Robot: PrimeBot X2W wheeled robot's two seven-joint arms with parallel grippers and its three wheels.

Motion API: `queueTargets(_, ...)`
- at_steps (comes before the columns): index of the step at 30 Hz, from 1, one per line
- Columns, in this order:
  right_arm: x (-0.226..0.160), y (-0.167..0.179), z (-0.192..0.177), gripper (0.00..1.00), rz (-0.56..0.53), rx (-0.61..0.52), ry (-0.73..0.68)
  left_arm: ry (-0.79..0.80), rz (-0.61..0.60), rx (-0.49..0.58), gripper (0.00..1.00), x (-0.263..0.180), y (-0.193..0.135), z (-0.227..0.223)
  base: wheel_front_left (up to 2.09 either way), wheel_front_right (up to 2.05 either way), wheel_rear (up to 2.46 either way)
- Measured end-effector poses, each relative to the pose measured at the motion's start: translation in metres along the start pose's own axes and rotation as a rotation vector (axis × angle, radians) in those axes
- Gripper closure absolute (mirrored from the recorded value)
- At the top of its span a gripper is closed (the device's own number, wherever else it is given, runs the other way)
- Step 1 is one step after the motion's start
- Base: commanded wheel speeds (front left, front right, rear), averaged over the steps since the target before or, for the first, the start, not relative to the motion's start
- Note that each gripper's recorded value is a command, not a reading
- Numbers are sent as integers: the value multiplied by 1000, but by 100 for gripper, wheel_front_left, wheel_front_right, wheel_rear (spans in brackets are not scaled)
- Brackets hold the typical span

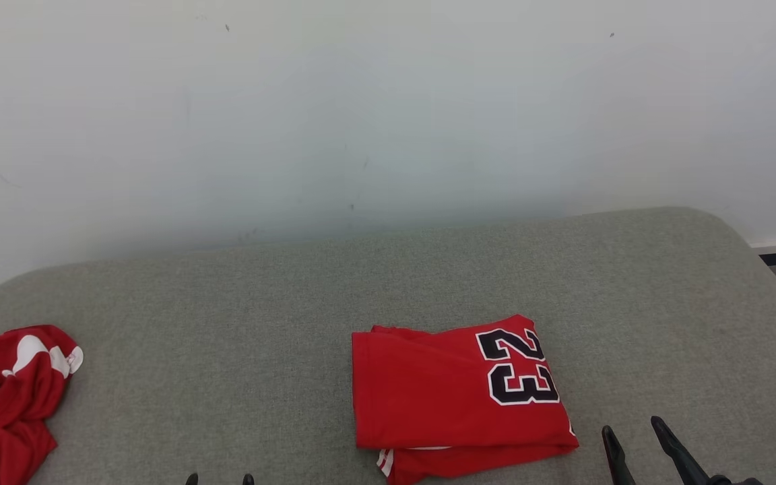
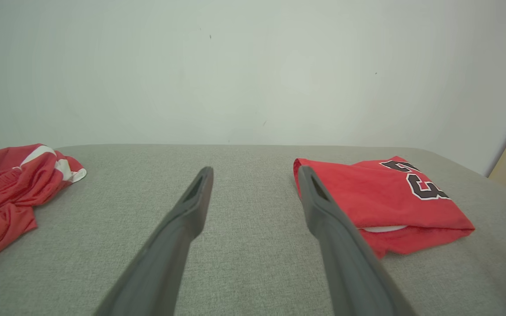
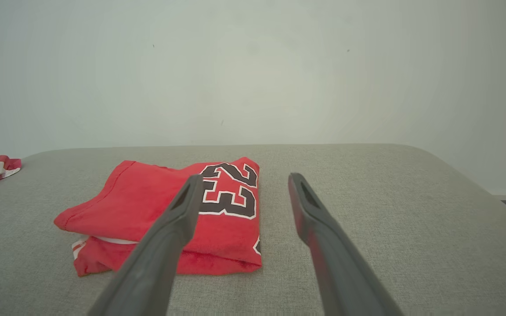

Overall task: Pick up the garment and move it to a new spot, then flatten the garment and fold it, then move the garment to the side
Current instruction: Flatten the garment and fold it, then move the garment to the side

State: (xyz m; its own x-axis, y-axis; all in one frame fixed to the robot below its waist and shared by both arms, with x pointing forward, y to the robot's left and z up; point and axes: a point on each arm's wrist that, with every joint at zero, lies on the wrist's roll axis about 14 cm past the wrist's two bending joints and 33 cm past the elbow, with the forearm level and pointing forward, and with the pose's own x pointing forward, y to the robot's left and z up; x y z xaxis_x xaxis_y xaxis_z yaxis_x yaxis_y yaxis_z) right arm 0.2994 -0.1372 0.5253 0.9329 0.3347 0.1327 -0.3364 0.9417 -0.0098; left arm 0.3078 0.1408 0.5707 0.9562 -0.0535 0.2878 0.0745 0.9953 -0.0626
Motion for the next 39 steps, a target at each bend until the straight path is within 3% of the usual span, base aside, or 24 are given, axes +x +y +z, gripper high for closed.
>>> queueTargets(26,7,8,-10,0,18,41,28,35,-3,-7,0,-3,-2,-10,0,0,0)
queueTargets(33,12,8,-34,0,13,138,101,51,0,-8,0,-1,-2,-15,0,0,0)
queueTargets(39,33,-11,-44,0,-30,260,131,75,-11,-14,0,2,-6,-23,0,0,0)
